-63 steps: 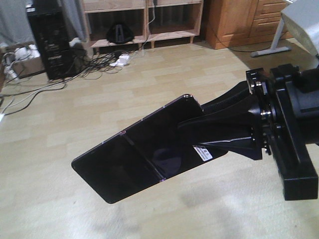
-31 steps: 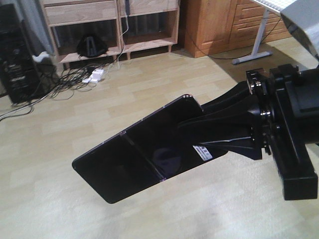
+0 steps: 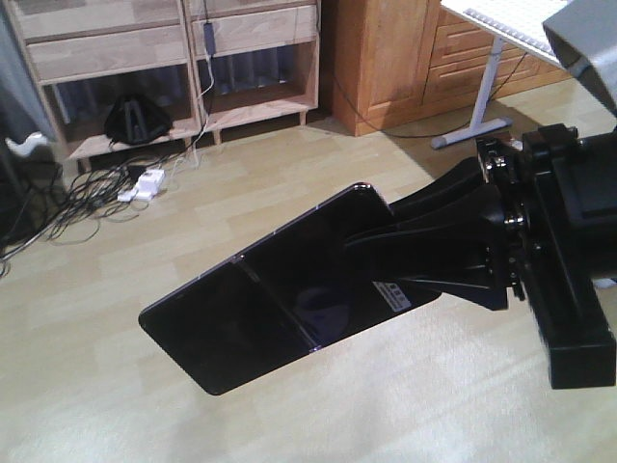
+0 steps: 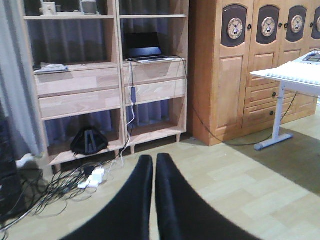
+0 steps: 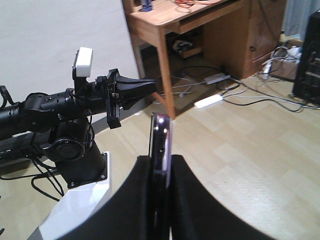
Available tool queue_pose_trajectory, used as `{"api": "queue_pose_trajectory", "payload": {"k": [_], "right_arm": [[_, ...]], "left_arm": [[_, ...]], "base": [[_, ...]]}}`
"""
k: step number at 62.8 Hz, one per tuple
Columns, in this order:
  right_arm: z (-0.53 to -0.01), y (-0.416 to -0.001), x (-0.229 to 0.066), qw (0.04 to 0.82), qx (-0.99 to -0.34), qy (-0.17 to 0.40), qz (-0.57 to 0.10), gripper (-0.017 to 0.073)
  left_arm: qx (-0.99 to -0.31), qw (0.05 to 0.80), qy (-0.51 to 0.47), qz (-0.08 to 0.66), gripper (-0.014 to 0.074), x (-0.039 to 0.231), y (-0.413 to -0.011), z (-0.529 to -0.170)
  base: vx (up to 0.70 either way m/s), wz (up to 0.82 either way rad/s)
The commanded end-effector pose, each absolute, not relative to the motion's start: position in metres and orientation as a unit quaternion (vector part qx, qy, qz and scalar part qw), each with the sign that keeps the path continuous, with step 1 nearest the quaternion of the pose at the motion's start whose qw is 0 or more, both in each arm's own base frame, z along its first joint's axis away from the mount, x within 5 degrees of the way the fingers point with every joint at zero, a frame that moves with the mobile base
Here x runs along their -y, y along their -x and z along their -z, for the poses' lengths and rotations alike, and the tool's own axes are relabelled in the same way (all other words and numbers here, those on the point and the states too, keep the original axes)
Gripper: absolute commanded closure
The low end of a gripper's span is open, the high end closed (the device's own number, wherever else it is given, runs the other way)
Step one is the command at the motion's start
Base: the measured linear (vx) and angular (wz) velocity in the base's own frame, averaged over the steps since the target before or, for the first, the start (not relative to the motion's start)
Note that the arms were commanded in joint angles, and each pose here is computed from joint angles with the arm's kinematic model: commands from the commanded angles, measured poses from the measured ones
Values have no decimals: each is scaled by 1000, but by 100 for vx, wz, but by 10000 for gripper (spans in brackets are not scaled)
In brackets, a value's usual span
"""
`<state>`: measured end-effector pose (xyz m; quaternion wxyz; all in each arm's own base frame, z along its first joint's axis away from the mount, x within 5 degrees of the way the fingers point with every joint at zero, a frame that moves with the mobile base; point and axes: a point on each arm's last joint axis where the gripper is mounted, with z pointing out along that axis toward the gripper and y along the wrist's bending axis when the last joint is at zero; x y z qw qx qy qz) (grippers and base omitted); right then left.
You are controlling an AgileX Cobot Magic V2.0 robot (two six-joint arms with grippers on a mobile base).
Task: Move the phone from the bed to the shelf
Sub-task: 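Hold the phone while the base drives up to the wooden shelf unit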
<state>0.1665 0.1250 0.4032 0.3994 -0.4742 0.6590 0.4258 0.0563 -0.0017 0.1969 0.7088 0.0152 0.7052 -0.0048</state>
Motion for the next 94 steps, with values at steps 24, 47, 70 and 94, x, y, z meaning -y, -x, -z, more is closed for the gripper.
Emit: {"api": "queue_pose_trajectory", "payload": {"k": [24,47,70,94], "right_arm": [[-421,-155,-126,412,-624,473,-466,562],[-421,-155,-126,412,-624,473,-466,562],[-421,-155,-126,412,-624,473,-466,562],[-421,-155,-126,412,-624,473,-466,562]], "left_arm": [[-667,745,-7,11,592,1,-54,-212],[-667,745,-7,11,592,1,-54,-212],[-667,745,-7,11,592,1,-54,-212],[-667,745,-7,11,592,1,-54,-212]], "base": [[50,-12],[51,-12],[51,-3],[50,4]]}}
